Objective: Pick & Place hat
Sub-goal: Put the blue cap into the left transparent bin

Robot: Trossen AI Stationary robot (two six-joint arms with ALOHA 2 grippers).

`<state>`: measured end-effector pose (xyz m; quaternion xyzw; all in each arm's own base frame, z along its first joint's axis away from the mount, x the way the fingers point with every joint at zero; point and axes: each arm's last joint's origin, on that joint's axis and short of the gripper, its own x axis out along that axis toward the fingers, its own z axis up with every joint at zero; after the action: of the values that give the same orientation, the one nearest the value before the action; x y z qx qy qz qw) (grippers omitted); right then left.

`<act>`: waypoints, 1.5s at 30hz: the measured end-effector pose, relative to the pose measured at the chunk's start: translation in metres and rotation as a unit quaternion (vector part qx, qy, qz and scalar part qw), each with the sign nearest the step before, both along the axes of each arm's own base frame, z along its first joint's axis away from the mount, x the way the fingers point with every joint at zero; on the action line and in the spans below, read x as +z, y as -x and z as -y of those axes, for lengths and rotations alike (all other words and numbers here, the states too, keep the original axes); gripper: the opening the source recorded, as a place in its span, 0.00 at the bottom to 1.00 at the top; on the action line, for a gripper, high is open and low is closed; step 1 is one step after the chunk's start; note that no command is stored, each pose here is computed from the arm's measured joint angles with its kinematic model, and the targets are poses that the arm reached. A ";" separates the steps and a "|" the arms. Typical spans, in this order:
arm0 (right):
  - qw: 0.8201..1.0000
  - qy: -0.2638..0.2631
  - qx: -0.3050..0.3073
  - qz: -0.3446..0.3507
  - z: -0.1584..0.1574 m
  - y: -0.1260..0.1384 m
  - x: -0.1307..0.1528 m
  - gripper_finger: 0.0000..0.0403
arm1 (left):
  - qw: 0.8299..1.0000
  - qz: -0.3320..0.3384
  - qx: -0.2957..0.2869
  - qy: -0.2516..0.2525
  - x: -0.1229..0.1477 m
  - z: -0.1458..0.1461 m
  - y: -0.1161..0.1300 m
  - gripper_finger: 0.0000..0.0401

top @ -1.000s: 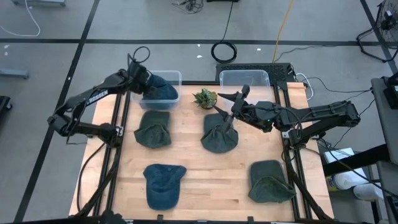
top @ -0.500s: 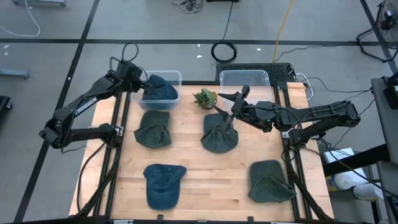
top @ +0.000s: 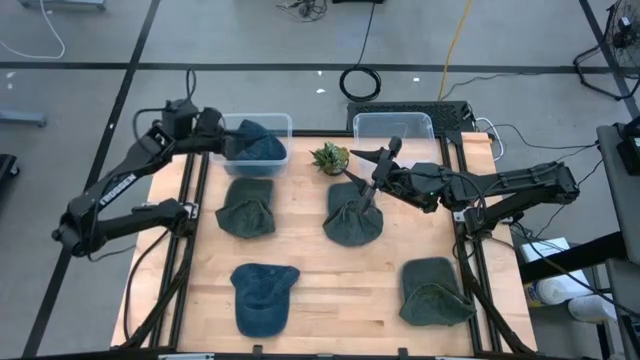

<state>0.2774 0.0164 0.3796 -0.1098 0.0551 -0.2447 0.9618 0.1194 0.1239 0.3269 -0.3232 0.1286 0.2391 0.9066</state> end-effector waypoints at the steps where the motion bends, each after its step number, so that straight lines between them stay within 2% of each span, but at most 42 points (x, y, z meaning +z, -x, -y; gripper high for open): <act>1: 1.000 0.000 0.000 0.000 0.000 0.000 0.000 0.52 | 1.000 0.012 -0.008 -0.007 0.003 0.002 -0.001 0.77; 9: 1.000 0.000 0.000 0.000 0.000 0.000 0.000 0.52 | 0.992 0.124 -0.037 0.010 0.025 0.016 -0.009 0.78; 15: 1.000 0.000 0.000 0.000 0.000 0.000 0.000 0.52 | 0.975 0.184 -0.121 0.040 0.037 0.028 -0.018 0.83; 19: 1.000 0.003 0.005 -0.001 -0.002 0.000 0.000 0.56 | 0.953 0.232 -0.195 0.026 0.049 0.042 -0.026 0.84; 25: 0.999 0.004 0.052 -0.005 -0.010 -0.001 -0.001 0.75 | 0.907 0.317 -0.276 -0.031 0.071 0.066 -0.032 0.80; 29: 0.998 0.000 0.069 -0.006 -0.012 -0.001 -0.001 0.85 | 0.888 0.356 -0.289 -0.043 0.079 0.078 -0.034 0.75; 35: 0.997 -0.007 0.073 -0.003 -0.012 -0.001 -0.001 0.88 | 0.883 0.364 -0.295 -0.020 0.079 0.092 -0.039 0.68; 39: 0.996 -0.009 0.094 -0.003 -0.013 -0.001 -0.001 0.89 | 0.886 0.355 -0.298 0.009 0.076 0.101 -0.042 0.64; 45: 0.995 -0.021 0.093 -0.006 -0.013 -0.001 -0.003 0.89 | 0.897 0.314 -0.303 0.068 0.067 0.117 -0.048 0.58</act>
<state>0.2785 0.0296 0.3771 -0.0956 0.0551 -0.1519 0.9822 0.1670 0.0066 0.3935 -0.3873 -0.0551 -0.1708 0.9043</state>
